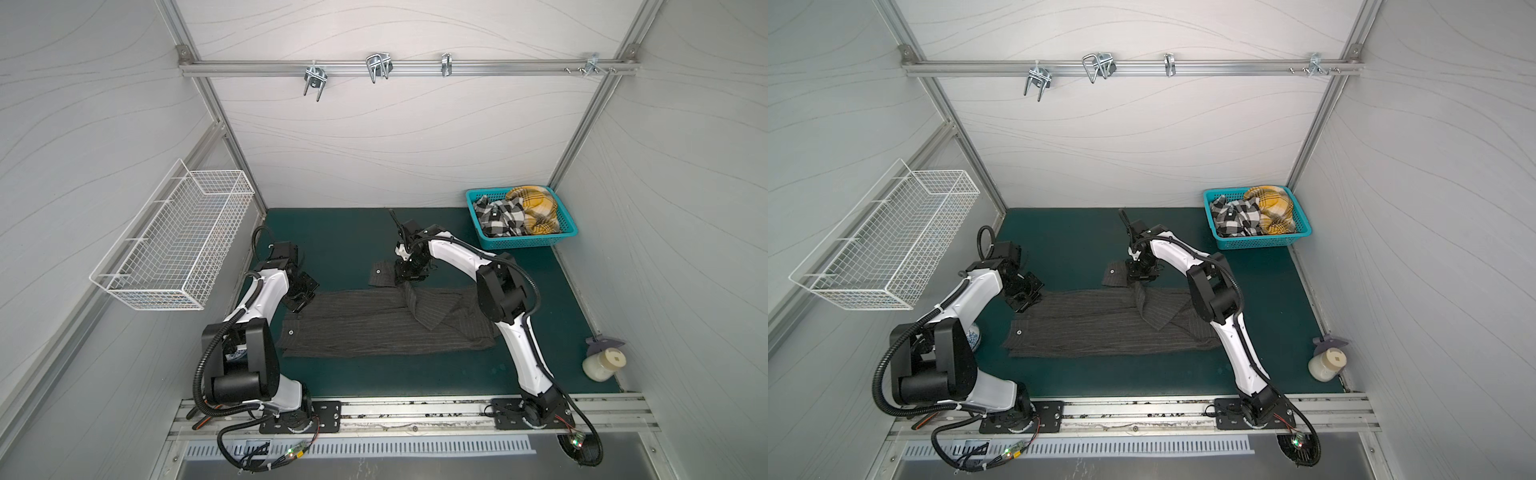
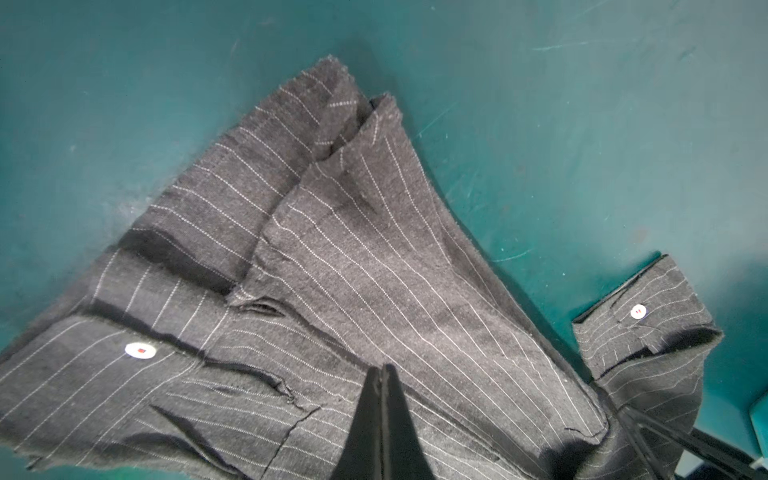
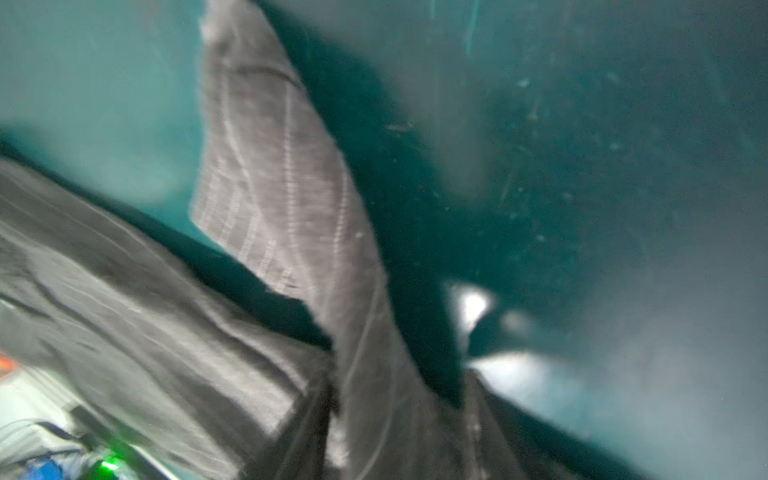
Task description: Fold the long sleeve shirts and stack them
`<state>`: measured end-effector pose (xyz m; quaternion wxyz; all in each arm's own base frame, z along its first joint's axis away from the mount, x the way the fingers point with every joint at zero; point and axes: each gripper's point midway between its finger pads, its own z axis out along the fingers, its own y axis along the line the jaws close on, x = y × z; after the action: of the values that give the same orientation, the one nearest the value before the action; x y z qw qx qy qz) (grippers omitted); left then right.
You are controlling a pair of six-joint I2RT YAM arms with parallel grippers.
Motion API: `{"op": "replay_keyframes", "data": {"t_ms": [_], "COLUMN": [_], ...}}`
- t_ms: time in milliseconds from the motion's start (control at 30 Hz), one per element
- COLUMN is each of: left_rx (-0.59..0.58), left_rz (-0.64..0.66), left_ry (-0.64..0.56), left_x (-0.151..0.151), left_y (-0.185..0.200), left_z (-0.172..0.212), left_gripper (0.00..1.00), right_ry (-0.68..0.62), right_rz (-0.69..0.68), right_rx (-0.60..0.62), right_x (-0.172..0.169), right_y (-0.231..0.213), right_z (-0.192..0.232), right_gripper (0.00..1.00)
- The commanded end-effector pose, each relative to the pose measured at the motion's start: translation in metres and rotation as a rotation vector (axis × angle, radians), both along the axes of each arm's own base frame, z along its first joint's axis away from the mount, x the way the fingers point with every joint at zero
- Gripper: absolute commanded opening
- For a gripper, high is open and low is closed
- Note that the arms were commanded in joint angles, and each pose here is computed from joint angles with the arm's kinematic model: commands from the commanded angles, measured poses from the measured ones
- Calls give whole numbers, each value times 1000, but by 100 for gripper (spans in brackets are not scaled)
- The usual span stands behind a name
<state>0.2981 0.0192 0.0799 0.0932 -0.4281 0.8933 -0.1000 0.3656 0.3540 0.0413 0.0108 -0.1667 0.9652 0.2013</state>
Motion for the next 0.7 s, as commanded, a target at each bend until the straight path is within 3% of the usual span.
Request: {"op": "replay_keyframes", "data": {"t_ms": [0, 167, 300, 533, 667], "left_rx": [-8, -3, -12, -33, -94], "left_rz": [5, 1, 7, 14, 19], "left_ry": [-9, -11, -10, -53, -96], "left_x": [2, 4, 2, -1, -5], "left_y": [-2, -3, -4, -9, -20], "left_z": [3, 2, 0, 9, 14], "left_gripper": [0, 0, 0, 0, 0], "right_ry": [-41, -217, -344, -506, -537], "right_rz": [-49, -78, -17, 225, 304], "right_rx": [14, 16, -10, -114, -98], "right_x": [13, 29, 18, -60, -116], "right_y": [-10, -30, -32, 4, 24], "right_z": [24, 81, 119, 122, 112], "right_gripper": [20, 14, 13, 14, 20]}}
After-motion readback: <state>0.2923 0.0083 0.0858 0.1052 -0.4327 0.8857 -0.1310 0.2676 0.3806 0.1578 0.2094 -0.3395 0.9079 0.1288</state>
